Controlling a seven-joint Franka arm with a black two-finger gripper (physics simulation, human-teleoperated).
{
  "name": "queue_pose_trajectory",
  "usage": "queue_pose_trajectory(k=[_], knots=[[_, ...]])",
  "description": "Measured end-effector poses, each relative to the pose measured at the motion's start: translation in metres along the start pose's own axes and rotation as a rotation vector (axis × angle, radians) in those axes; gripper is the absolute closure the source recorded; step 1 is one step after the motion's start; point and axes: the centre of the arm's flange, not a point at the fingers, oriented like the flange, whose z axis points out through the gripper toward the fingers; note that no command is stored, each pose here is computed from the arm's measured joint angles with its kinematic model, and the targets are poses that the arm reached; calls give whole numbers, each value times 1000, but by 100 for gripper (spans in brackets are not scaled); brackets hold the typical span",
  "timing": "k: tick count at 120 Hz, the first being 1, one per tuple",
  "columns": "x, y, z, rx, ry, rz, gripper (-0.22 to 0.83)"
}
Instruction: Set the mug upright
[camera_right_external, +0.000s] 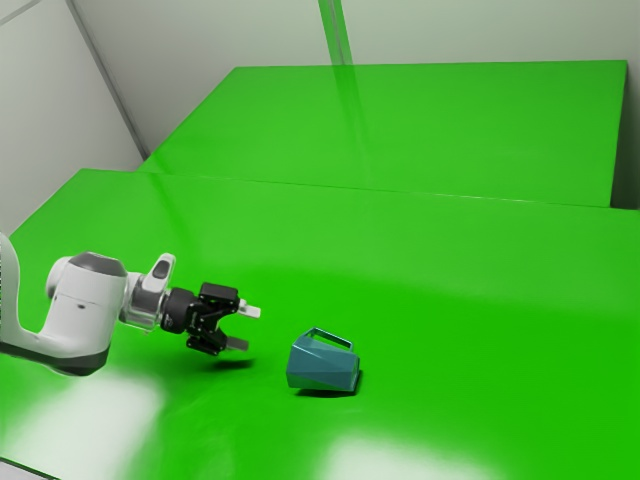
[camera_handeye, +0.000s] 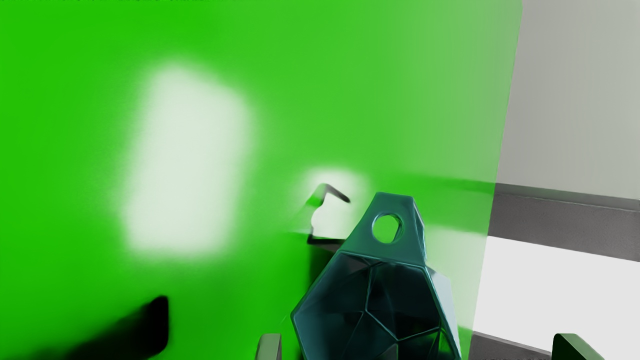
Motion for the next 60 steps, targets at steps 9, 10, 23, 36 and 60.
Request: queue_pose_trajectory(k=[9,10,23,36,60], knots=[[-1,1,15,-12,6,8,2],[-2,1,16,-13,6,8,2],[-5,-1,38,-23,9,7,2],[-9,1,56,-33,4,19,2],[-19,16,83,-57,-17,67,2]])
